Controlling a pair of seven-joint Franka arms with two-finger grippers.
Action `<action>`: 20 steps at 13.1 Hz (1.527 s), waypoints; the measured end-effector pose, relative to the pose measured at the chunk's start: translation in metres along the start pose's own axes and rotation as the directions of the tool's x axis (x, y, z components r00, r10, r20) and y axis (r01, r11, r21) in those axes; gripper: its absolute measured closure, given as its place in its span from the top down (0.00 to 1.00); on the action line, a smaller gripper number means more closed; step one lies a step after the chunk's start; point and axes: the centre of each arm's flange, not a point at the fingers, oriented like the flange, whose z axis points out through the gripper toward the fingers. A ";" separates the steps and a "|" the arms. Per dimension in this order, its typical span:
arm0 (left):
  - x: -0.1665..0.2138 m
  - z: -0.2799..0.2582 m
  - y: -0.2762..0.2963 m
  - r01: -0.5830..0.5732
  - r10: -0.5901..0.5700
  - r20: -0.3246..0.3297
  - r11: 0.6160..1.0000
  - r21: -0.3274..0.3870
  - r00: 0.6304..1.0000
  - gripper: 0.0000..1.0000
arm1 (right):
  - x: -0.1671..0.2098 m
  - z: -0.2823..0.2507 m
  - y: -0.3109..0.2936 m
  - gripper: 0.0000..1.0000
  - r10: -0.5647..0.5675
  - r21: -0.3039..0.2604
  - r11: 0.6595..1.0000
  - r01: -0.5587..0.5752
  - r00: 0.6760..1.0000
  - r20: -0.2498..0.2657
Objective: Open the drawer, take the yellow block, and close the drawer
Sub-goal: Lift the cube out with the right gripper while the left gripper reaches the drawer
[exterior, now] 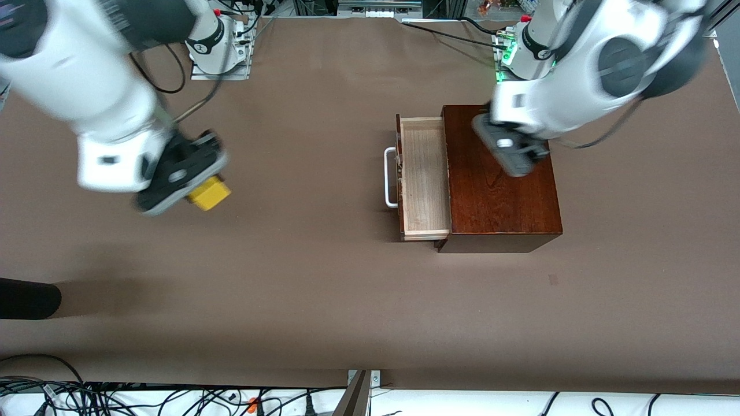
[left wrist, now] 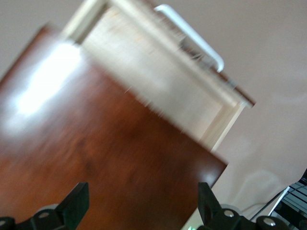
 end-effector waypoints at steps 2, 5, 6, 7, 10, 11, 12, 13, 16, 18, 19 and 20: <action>0.052 0.038 0.026 -0.098 0.098 -0.047 0.995 -0.009 0.994 1.00 | -0.022 0.019 0.053 0.56 0.088 0.046 0.995 -0.089 0.996 0.025; 0.106 0.064 0.075 -0.239 0.247 -0.134 0.968 0.070 0.960 1.00 | -0.059 0.061 0.124 0.56 0.213 0.077 0.973 -0.219 0.974 0.081; 0.119 0.074 0.090 -0.300 0.314 -0.147 0.948 0.109 0.938 1.00 | -0.067 0.081 0.139 0.56 0.241 0.075 0.966 -0.248 0.966 0.094; 0.130 0.085 0.105 -0.360 0.377 -0.156 0.924 0.131 0.913 1.00 | -0.071 0.107 0.150 0.56 0.261 0.070 0.961 -0.268 0.960 0.099; 0.150 0.127 0.133 -0.530 0.551 -0.091 0.828 0.182 0.830 1.00 | -0.074 0.191 0.165 0.56 0.297 0.043 0.953 -0.300 0.952 0.069; 0.154 0.144 0.138 -0.566 0.585 -0.057 0.802 0.189 0.809 1.00 | -0.077 0.215 0.168 0.56 0.307 0.035 0.950 -0.310 0.950 0.063; 0.157 0.159 0.140 -0.590 0.605 -0.029 0.785 0.191 0.796 1.00 | -0.079 0.237 0.170 0.56 0.322 0.027 0.946 -0.324 0.945 0.061; 0.158 0.172 0.141 -0.607 0.619 -0.004 0.772 0.190 0.786 1.00 | -0.082 0.257 0.172 0.56 0.341 0.020 0.939 -0.343 0.938 0.061; 0.160 0.198 0.131 -0.641 0.643 0.059 0.743 0.194 0.763 1.00 | -0.086 0.309 0.178 0.56 0.404 0.007 0.914 -0.406 0.912 0.076; 0.159 0.208 0.126 -0.668 0.664 0.092 0.718 0.196 0.742 1.00 | -0.089 0.338 0.186 0.56 0.427 -0.006 0.904 -0.428 0.902 0.064; 0.159 0.210 0.123 -0.686 0.680 0.105 0.702 0.194 0.726 1.00 | -0.090 0.350 0.189 0.56 0.437 -0.007 0.899 -0.437 0.898 0.059; 0.157 0.210 0.116 -0.700 0.693 0.114 0.688 0.190 0.712 1.00 | -0.092 0.361 0.190 0.56 0.449 -0.003 0.893 -0.450 0.892 0.057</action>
